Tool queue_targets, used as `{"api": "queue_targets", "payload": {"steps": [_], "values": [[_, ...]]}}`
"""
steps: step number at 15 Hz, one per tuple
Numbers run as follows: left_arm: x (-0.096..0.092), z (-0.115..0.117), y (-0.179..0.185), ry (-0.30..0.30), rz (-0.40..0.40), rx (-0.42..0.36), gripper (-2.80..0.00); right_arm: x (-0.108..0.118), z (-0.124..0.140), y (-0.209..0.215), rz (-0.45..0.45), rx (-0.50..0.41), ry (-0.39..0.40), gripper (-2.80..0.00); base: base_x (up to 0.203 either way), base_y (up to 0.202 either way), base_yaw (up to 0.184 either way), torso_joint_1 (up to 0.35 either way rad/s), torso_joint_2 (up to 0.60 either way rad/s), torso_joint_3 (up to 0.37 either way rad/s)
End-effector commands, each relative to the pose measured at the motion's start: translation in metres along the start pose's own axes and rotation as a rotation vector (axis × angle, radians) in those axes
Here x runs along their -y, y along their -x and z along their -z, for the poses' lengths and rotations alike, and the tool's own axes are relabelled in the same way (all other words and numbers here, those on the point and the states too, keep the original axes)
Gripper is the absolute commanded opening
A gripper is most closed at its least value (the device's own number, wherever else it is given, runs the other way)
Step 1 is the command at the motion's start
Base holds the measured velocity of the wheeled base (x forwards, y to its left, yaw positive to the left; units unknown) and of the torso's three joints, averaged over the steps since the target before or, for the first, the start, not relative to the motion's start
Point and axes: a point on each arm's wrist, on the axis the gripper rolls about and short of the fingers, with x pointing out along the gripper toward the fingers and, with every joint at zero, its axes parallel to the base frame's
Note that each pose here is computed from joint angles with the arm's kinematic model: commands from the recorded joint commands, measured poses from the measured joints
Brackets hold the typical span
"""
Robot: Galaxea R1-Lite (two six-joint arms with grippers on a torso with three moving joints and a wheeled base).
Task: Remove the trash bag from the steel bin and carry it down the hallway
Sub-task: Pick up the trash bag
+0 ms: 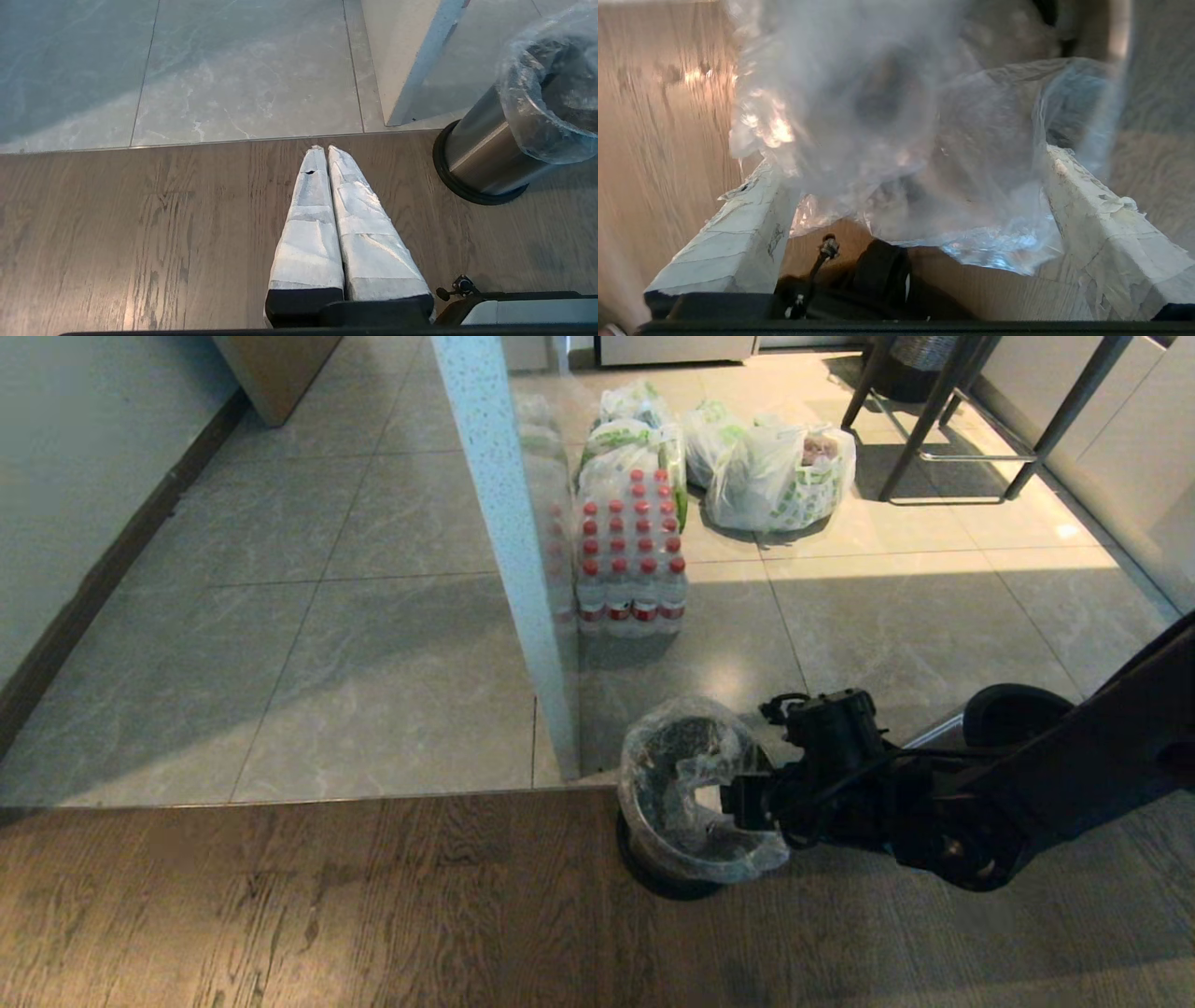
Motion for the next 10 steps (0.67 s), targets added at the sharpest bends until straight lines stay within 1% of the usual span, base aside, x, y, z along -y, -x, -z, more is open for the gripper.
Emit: {"api": "queue_targets", "payload": {"steps": [1, 5, 10], "values": [[0.0, 0.0, 0.0, 0.001, 0.0, -0.001, -2.8, -0.005, 0.005, -0.01, -0.008, -0.02, 0.01, 0.0, 0.0, 0.0, 0.0, 0.0, 0.0, 0.0], [0.0, 0.0, 0.0, 0.001, 0.0, 0.0, -2.8, -0.012, 0.004, -0.031, -0.021, -0.018, 0.018, 0.0, 0.0, 0.0, 0.0, 0.0, 0.0, 0.0], [0.0, 0.0, 0.0, 0.001, 0.0, -0.001, -2.8, -0.013, 0.004, -0.047, -0.032, -0.022, 0.018, 0.0, 0.0, 0.0, 0.0, 0.0, 0.0, 0.0]]}}
